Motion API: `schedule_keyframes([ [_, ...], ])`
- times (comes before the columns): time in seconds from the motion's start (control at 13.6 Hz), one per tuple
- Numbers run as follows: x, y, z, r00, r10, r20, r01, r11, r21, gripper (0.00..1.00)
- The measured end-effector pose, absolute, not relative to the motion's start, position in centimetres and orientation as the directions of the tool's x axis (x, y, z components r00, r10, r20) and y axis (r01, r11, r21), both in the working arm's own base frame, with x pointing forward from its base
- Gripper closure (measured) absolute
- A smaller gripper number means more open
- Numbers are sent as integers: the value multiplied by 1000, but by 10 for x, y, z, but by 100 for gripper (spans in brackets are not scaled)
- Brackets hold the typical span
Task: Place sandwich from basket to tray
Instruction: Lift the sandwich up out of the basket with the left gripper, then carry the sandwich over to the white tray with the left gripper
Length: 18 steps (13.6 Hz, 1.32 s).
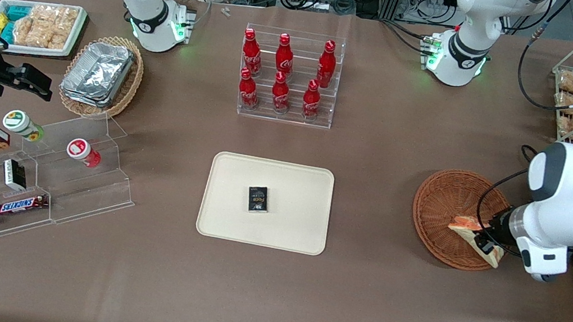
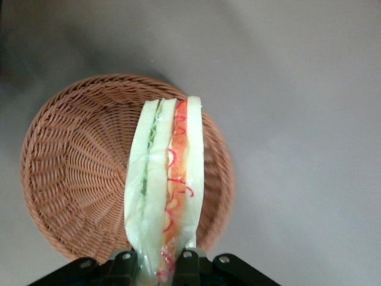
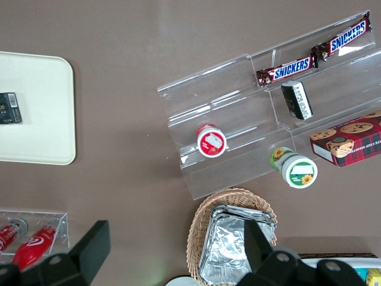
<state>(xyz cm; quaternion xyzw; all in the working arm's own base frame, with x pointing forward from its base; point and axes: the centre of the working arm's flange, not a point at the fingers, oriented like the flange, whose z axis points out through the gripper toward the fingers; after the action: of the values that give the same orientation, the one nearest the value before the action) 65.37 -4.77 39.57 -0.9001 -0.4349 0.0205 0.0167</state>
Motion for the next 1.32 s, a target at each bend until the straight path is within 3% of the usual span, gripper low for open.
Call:
schedule_keyframes([
  [0.22, 659, -108, 461, 751, 660, -24, 660, -751, -12, 81],
  [0.44, 647, -202, 480, 886, 464, -9, 464, -885, 23, 81],
  [0.59, 632, -279, 454, 940, 340, -25, 340, -940, 4, 81],
  [0.81, 609, -379, 379, 982, 179, -56, 176, -983, -60, 81],
  [1.1, 604, -430, 289, 991, 113, -76, 112, -994, -14, 81],
  [1.32, 600, -445, 250, 992, 94, -82, 94, -996, 7, 81],
])
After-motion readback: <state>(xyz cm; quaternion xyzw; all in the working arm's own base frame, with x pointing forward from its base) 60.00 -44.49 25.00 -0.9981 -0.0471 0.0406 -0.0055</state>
